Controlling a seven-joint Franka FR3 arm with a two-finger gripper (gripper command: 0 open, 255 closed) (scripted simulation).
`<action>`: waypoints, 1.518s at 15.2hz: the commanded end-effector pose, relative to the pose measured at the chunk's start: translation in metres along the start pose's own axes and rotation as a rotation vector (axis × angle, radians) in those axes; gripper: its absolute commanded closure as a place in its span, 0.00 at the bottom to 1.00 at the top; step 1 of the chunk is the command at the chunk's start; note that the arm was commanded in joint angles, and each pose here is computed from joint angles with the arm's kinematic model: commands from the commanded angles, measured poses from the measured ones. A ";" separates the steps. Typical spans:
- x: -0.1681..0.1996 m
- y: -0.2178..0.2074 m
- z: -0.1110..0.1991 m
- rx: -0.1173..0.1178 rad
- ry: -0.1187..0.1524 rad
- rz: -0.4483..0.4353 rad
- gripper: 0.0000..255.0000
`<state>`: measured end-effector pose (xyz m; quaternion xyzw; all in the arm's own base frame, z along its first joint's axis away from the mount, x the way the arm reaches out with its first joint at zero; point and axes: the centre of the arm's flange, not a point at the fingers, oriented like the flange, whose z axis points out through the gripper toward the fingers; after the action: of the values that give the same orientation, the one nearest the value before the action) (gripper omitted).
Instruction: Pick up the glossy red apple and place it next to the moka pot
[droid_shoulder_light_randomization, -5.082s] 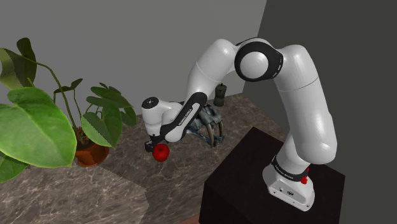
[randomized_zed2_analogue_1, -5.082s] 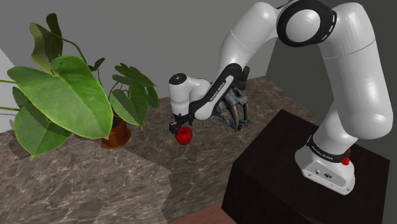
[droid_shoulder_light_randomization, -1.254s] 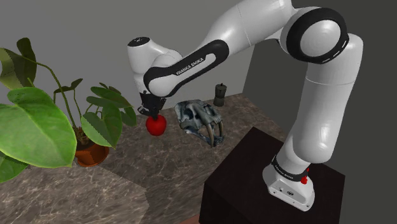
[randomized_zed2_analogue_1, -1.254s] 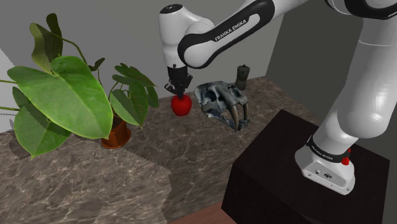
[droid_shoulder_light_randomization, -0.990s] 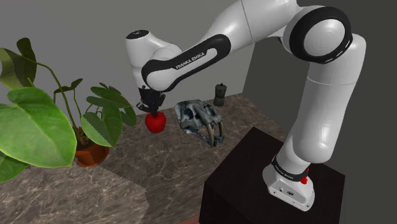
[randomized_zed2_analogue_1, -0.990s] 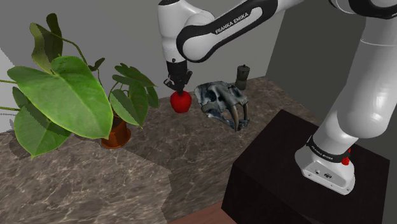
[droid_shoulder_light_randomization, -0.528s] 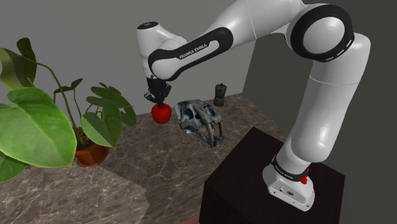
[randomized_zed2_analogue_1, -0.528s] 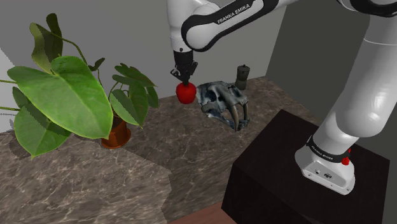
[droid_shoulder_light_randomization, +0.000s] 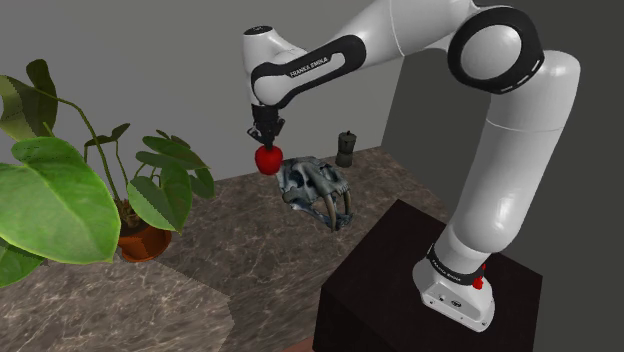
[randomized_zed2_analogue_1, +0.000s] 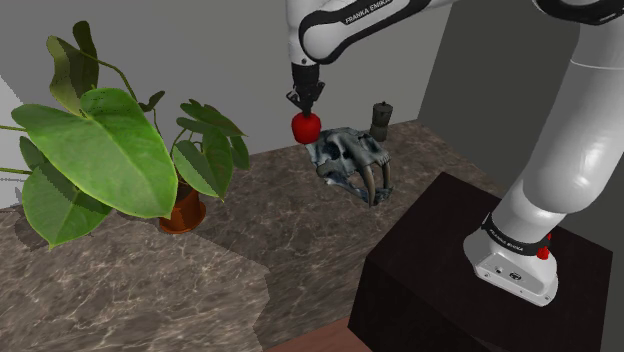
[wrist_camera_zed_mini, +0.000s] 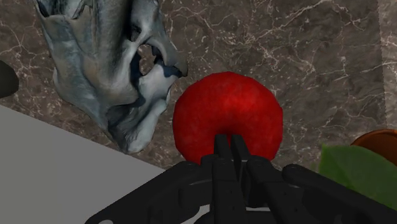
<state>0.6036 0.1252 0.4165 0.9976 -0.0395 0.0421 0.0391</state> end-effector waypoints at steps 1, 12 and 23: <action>0.010 0.025 0.004 0.000 0.000 -0.001 1.00; 0.071 0.156 0.020 0.000 0.000 -0.001 1.00; 0.131 0.287 0.035 0.000 0.000 -0.001 1.00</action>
<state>0.7086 -0.1577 0.4114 0.9976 -0.0394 0.0418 0.0391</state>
